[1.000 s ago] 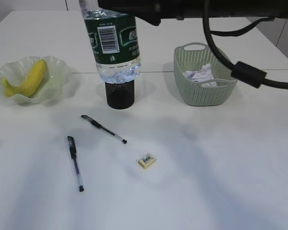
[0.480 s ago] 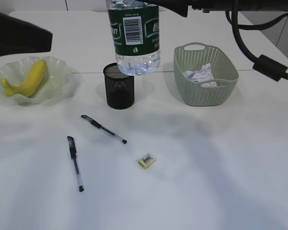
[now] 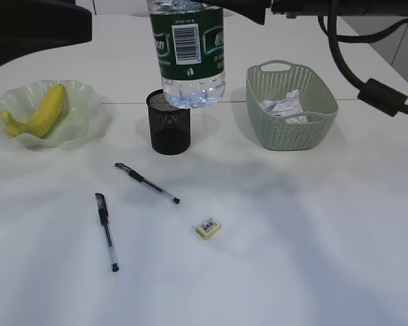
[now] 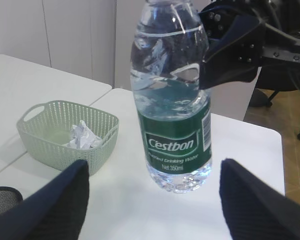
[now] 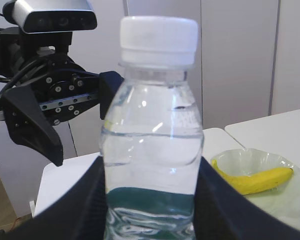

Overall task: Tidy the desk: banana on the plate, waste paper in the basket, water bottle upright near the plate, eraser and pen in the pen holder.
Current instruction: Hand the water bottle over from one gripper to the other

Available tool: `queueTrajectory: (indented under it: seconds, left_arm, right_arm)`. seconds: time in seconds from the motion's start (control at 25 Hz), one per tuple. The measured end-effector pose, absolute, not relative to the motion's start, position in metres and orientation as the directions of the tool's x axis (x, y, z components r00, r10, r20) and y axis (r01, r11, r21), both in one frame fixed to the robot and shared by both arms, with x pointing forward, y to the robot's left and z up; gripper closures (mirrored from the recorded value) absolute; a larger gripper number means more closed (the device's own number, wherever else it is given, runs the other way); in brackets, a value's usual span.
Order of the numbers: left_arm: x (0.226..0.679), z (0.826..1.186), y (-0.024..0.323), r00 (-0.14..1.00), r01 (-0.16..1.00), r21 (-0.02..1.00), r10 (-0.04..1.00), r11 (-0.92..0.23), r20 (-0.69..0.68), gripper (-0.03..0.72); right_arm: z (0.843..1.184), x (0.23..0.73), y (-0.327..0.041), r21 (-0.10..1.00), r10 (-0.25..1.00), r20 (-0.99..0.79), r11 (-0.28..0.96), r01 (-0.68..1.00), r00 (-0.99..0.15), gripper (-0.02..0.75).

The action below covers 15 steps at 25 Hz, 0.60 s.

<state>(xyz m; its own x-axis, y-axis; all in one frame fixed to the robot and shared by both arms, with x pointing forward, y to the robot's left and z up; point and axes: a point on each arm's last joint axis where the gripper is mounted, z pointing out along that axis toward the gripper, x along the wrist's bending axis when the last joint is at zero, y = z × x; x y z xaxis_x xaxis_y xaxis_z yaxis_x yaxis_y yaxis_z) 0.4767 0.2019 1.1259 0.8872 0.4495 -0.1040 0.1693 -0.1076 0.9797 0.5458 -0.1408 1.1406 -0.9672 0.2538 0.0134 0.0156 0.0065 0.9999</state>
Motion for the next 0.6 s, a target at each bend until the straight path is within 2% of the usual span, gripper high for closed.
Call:
queueTrajectory:
  seconds: [0.16, 0.32, 0.6]
  left_arm:
    - [0.478, 1.13, 0.202, 0.881, 0.163, 0.985, 0.456, -0.052, -0.122, 0.14]
    - [0.484, 1.131, 0.2, 0.885, 0.138, 0.99, 0.446, 0.026, -0.135, 0.14]
    - [0.493, 1.12, 0.195, 0.929, 0.107, 0.993, 0.35, 0.05, -0.118, 0.064]
  right_arm:
    - [1.141, 0.546, -0.141, 1.0, 0.254, 0.014, 0.005, 0.016, -0.967, 0.413]
    - [1.142, 0.546, -0.141, 1.0, 0.257, 0.02, -0.007, 0.019, -0.966, 0.414]
    - [1.143, 0.546, -0.141, 1.0, 0.257, 0.015, -0.008, 0.013, -0.966, 0.414]
